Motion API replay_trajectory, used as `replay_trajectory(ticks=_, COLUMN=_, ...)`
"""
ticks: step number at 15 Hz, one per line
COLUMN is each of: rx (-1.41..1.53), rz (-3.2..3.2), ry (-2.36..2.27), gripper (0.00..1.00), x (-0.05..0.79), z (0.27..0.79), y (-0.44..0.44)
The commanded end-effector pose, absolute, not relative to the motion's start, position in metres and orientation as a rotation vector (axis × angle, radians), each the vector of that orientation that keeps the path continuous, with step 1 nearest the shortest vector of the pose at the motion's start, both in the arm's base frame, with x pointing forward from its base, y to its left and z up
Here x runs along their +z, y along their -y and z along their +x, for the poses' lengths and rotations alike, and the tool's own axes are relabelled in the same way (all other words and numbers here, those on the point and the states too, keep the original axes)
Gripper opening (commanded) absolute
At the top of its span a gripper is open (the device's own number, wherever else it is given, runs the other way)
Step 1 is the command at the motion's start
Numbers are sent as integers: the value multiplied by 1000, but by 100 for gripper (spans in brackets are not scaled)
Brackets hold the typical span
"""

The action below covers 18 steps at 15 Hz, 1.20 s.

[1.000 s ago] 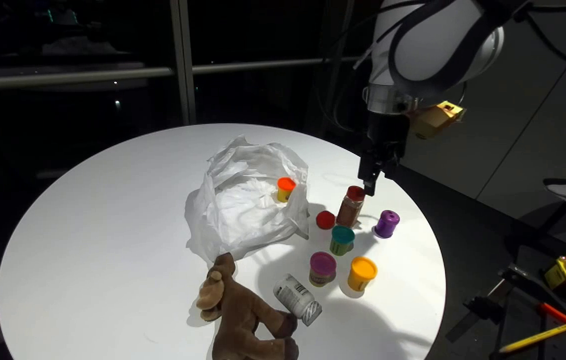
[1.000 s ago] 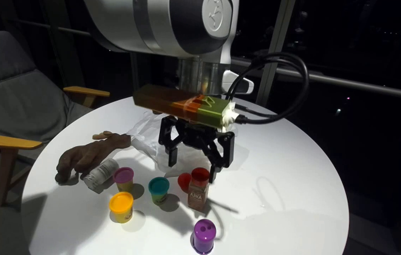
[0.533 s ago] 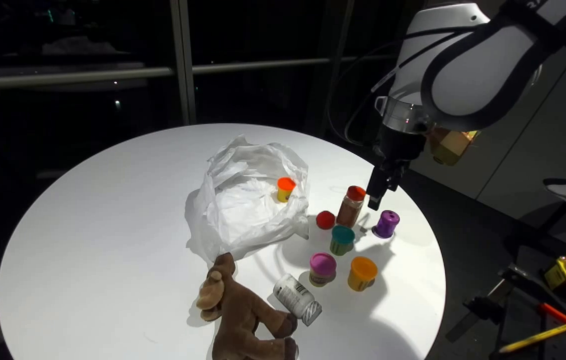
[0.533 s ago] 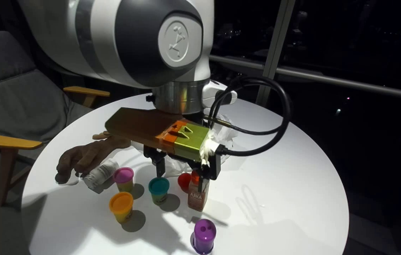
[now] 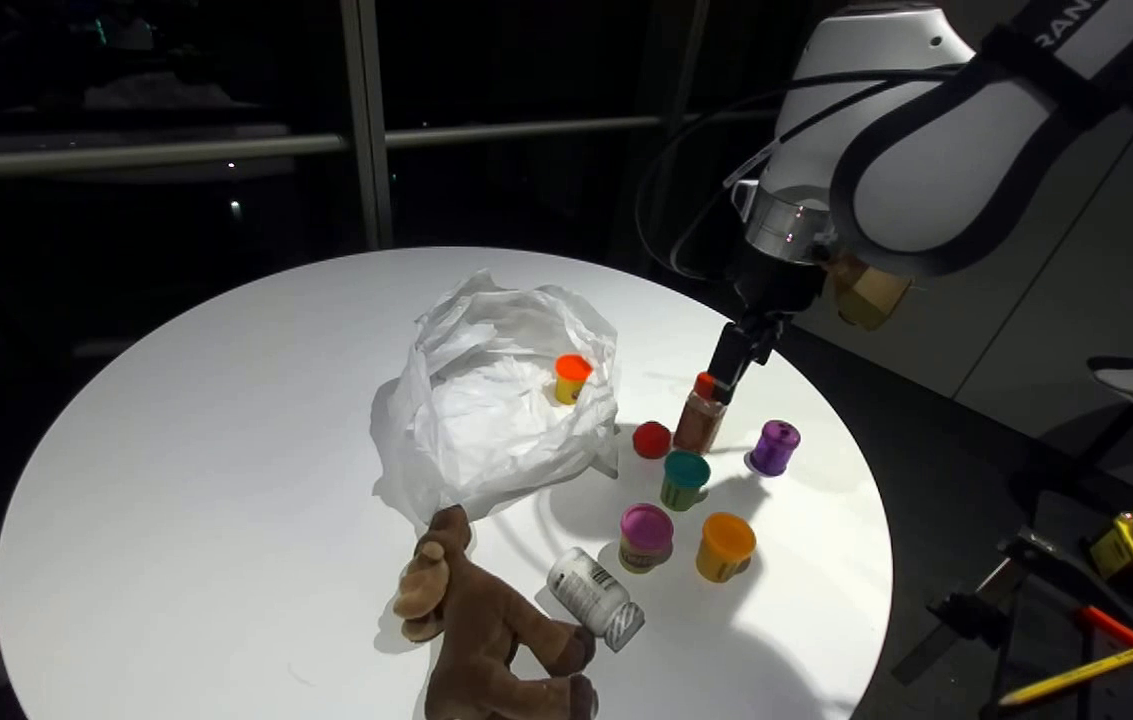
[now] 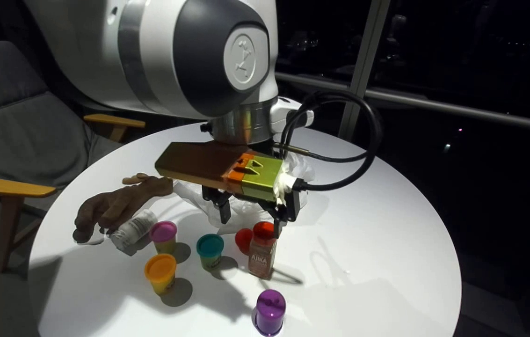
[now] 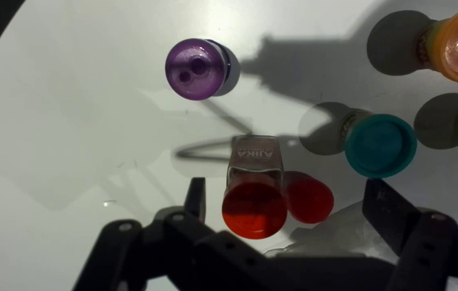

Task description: Pick up all the objects surrounding the plastic and arrange them on the plastic

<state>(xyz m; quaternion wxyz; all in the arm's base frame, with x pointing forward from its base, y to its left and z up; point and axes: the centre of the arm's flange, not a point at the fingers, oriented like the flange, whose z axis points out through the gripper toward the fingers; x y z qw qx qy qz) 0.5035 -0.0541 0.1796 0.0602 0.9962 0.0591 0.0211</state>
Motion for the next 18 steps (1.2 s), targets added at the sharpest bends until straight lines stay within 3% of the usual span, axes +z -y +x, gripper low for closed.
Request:
replay_trajectory(ticks=1, rx=92, rz=3016, ry=-132, gripper=100, x=171, z=524, y=67)
replay_trajectory(ticks=9, rx=60, rz=3060, ry=-32, gripper=100, x=153, z=544, y=83)
replay_trajectory(ticks=11, rx=40, rz=3070, ry=-18, gripper=75, x=146, z=545, y=83)
replay_trajectory(ticks=14, rx=21, rz=3076, ry=-10, gripper=49, x=142, z=545, y=82)
replay_trajectory(ticks=17, rx=29, rz=3072, ry=-7, gripper=27, x=148, z=544, y=82)
replay_trajectory(ticks=18, rx=27, rz=3075, ry=-6, gripper=24, x=155, z=543, y=81)
